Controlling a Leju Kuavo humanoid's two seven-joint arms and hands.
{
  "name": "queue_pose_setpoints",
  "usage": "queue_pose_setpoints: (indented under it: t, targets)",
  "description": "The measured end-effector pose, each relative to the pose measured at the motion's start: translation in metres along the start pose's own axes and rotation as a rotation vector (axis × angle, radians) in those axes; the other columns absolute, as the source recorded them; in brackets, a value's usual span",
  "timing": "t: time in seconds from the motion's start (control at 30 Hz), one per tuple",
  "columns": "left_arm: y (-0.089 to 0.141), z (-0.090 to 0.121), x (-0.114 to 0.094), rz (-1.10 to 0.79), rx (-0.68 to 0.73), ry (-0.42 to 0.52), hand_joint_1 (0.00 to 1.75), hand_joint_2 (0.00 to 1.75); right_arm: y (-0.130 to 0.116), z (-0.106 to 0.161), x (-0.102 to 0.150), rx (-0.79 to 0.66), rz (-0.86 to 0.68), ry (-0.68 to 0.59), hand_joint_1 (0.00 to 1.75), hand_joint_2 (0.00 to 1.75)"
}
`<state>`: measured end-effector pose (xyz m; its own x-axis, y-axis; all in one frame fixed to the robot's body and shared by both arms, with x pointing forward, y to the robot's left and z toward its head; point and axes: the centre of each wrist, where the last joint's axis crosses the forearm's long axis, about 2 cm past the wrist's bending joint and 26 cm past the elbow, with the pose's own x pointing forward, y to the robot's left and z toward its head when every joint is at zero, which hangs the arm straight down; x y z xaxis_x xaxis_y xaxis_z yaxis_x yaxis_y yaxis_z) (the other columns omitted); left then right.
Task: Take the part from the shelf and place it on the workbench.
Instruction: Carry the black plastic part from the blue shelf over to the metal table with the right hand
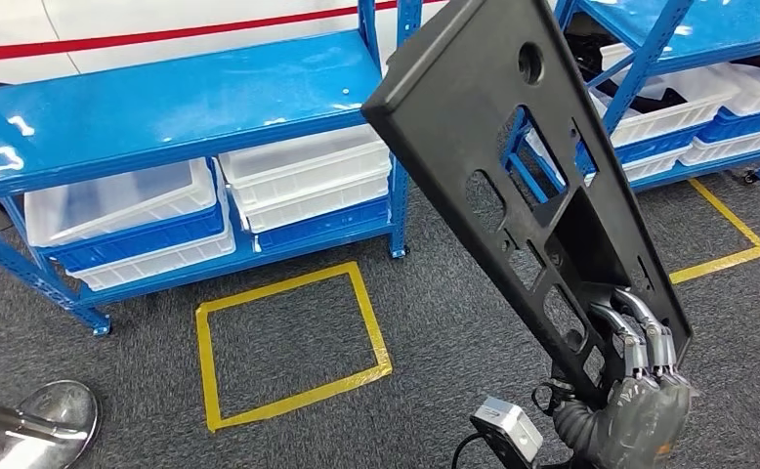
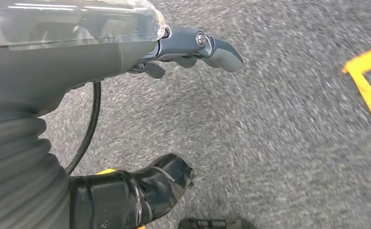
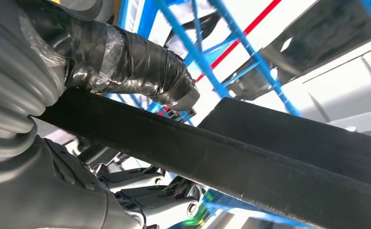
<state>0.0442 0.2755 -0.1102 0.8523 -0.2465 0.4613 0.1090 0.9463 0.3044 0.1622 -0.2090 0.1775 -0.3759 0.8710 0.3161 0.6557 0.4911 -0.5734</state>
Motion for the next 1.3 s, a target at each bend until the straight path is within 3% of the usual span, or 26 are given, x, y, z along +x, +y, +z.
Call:
queue_pose_setpoints:
  t: [1.3]
  targets:
    - [-0.004, 0.001, 0.001, 0.004, -0.005, -0.004, 0.00, 1.75, -0.017, 0.014, -0.003, -0.045, -0.006, 0.075, 1.75, 1.75]
